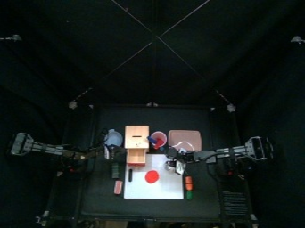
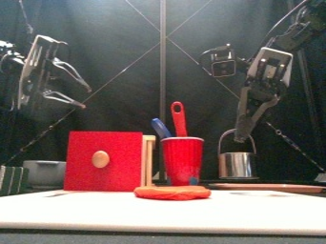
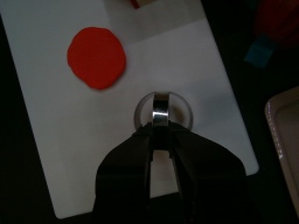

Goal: Get the cutter from the drawer then cut the dough then place the extra dough in the bowl
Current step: Place the cutter on the board

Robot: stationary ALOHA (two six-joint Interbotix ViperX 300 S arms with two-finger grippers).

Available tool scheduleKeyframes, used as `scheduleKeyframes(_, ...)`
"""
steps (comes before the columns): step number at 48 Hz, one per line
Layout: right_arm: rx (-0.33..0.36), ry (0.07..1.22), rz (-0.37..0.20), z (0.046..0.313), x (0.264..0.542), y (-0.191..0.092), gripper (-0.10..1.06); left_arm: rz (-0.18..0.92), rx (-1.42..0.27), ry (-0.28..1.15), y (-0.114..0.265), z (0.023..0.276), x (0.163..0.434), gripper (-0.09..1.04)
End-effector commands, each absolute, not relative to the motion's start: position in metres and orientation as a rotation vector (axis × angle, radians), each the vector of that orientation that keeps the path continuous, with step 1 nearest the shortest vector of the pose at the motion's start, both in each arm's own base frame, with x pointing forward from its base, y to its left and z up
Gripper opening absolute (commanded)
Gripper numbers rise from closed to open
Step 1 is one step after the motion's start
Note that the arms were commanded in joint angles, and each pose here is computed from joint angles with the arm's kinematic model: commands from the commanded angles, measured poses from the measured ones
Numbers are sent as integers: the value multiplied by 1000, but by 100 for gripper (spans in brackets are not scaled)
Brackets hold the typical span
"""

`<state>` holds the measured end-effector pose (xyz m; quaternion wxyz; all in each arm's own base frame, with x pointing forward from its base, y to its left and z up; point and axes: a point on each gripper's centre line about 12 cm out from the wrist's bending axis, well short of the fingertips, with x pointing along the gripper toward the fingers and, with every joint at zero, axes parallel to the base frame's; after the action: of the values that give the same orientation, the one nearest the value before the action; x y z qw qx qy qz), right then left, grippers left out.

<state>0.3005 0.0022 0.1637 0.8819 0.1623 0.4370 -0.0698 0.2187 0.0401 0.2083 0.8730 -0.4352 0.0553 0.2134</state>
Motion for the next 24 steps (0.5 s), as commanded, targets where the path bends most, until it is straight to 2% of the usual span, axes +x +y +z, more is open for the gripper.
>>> scheduleKeyframes(1,340,867,-139,172,303,2,60,455,-911,60,47,223,224,79)
scheduleKeyframes(12,331,858,-136,173,305,2,78,500,-915,17,60,230,224,79)
scheduleKeyframes(18,323,841,-125,181,307,4,79,527,-916,-5,67,232,223,79)
scheduleKeyframes(24,297,790,-111,199,309,3,79,567,-911,-48,80,241,223,79)
